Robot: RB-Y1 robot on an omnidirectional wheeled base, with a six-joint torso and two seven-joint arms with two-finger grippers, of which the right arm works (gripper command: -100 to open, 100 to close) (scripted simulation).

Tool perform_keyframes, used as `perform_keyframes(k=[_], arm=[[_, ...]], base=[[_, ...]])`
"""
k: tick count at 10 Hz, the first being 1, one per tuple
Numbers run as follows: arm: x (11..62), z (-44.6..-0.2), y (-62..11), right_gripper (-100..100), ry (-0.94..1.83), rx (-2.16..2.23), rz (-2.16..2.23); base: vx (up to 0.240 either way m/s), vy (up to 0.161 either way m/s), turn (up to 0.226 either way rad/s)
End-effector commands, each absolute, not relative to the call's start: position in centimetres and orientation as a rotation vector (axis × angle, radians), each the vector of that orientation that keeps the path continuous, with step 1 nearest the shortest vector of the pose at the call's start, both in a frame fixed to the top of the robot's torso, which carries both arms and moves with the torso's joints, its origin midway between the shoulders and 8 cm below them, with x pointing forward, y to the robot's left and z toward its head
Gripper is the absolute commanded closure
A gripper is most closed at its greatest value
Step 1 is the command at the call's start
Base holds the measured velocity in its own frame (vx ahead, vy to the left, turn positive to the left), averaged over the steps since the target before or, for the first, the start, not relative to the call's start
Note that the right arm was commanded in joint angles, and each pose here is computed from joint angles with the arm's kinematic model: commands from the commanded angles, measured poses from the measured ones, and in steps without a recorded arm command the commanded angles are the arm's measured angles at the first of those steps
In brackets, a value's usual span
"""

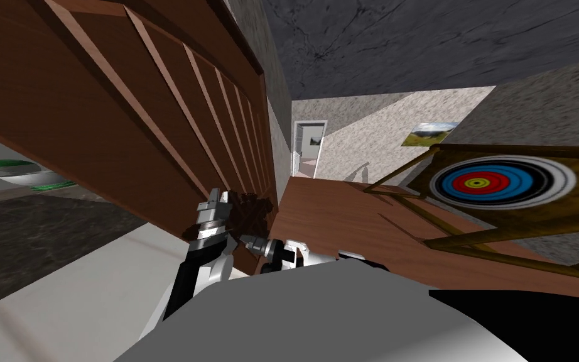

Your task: Push the door open

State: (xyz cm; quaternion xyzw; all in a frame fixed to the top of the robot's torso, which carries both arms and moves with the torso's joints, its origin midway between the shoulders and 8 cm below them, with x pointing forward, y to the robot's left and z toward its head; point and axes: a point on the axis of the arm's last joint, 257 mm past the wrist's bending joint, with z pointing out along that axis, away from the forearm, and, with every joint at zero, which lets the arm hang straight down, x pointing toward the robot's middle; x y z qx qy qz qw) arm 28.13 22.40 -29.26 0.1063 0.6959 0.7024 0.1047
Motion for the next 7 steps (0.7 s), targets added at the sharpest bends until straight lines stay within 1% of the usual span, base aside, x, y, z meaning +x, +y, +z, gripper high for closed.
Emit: perform_keyframes(k=[1,6,7], arm=[[28.24,-29.33,22.50,-100,2.049,0.320,2.068],[28.63,-29.58,22.77,-100,2.040,0.343,2.060],[28.58,-29.55,22.77,-100,2.041,0.340,2.061]], base=[[0.043,0.189,0.039],[0.058,0.178,0.033],[0.010,0.068,-0.006]])
